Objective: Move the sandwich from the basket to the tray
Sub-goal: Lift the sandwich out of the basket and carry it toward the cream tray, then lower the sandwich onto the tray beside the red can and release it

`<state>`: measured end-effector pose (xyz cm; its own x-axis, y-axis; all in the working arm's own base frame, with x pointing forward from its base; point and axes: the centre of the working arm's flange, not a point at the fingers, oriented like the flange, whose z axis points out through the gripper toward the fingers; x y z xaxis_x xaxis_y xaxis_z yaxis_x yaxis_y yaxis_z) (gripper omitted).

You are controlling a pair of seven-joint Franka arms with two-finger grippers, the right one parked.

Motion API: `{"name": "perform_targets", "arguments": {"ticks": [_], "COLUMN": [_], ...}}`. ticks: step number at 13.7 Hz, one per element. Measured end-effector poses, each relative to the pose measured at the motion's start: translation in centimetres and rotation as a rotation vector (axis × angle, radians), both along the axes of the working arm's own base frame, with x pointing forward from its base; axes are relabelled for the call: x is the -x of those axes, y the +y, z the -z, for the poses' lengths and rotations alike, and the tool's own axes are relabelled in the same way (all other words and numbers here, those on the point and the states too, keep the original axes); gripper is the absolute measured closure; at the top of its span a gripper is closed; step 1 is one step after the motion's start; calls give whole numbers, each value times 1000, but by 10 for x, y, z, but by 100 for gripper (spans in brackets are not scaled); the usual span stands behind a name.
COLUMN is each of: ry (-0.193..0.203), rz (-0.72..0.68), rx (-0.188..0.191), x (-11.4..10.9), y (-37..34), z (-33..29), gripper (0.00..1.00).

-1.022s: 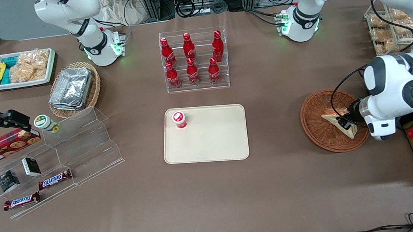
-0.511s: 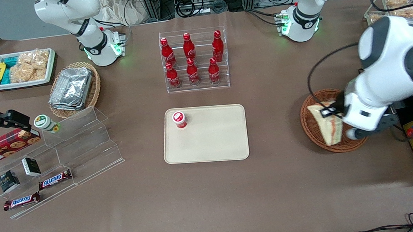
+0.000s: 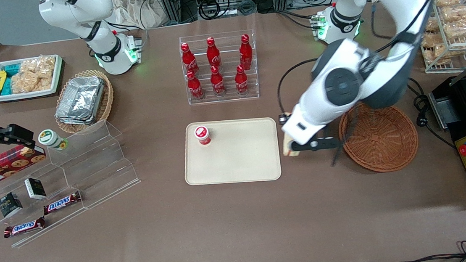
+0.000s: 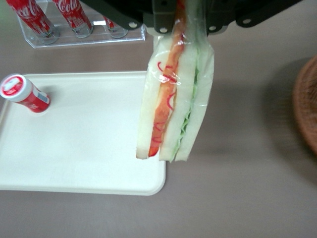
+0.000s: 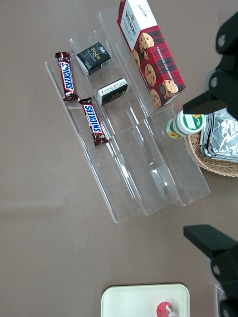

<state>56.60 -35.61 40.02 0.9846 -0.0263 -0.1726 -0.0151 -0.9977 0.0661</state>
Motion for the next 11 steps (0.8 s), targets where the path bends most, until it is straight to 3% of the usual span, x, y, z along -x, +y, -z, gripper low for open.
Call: {"name": "perform_targets", "arguments": {"ticks": [5,9,11], "ry": [-58,-41,-32], "rz": [-92,-119,-118], "rx": [-81,-56,-57], "x": [17,11,12], "y": [-67,-67,-67], "z": [122,153,159], "gripper": [81,81,66]}}
